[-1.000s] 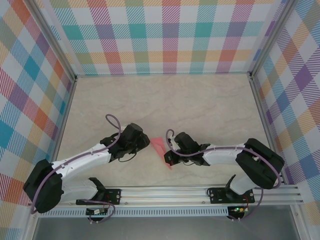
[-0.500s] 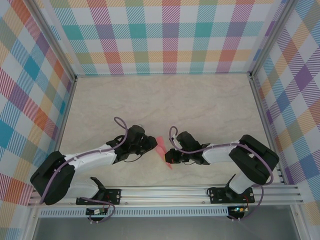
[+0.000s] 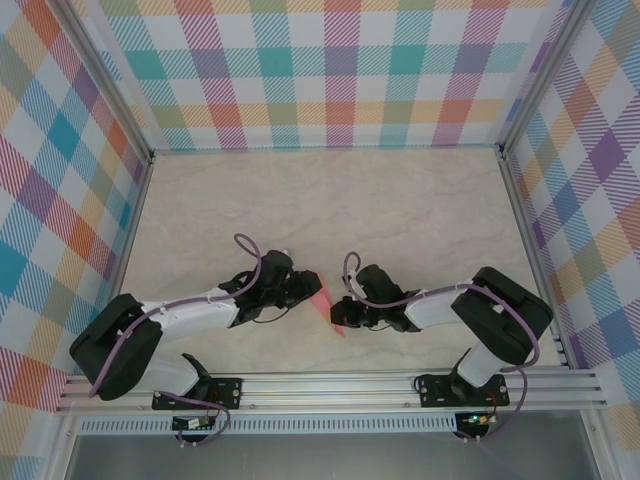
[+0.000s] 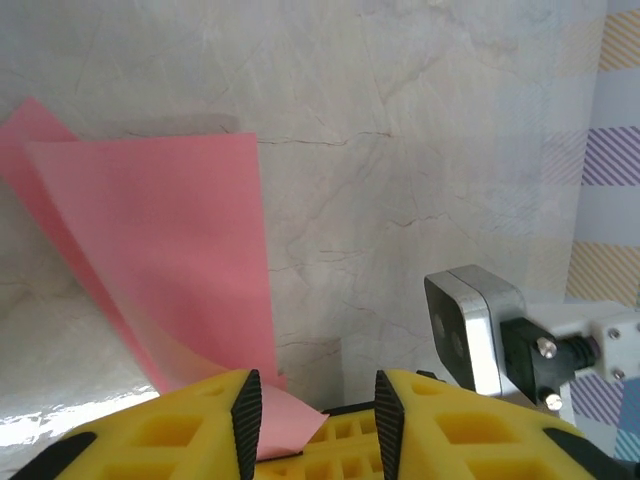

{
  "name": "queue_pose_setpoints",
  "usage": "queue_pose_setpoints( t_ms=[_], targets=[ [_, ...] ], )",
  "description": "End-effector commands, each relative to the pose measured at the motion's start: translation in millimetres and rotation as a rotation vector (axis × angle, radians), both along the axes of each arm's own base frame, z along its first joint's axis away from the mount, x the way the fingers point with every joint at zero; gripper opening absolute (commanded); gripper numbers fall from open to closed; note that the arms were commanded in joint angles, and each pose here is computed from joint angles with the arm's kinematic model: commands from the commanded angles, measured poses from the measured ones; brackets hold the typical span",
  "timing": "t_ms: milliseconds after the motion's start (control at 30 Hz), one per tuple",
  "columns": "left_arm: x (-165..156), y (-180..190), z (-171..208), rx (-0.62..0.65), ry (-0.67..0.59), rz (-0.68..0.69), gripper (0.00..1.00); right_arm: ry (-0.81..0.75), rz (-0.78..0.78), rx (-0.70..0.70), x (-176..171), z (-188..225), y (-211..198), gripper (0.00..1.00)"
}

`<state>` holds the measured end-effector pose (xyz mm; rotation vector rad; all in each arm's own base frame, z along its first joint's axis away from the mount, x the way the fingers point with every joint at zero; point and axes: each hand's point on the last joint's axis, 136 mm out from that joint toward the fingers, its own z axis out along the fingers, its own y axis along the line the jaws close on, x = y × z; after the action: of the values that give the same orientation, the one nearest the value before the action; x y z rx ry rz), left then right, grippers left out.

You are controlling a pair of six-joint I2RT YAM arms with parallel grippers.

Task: Fold a paper plane with a square sheet of paper (pick it up from the middle)
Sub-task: Fold the wing for the fifth time at the center of the table.

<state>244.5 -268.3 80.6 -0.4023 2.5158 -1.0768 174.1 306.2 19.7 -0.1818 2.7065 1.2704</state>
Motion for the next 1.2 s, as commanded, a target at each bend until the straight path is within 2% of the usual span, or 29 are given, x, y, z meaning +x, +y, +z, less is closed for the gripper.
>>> queue_pose_setpoints(
  t_ms=[0,267,433,700,1167],
  targets=[
    [-1,9,16,0.001,-0.083,0.019,0.42,0.055,-0.008,0.005,-2,-3,-2,0.04],
    [-14,-1,15,-0.014,-0.104,-0.091,0.37,0.146,-0.007,0.020,-2,-5,0,0.05],
    [-21,-16,9,-0.012,-0.105,-0.175,0.35,0.139,0.006,0.025,0,4,2,0.06],
    [-21,-25,10,-0.020,-0.149,-0.174,0.37,0.153,0.010,0.029,2,6,3,0.07],
    [-25,-22,-4,0.042,-0.140,-0.202,0.39,0.165,0.008,0.032,4,4,3,0.07]
  ],
)
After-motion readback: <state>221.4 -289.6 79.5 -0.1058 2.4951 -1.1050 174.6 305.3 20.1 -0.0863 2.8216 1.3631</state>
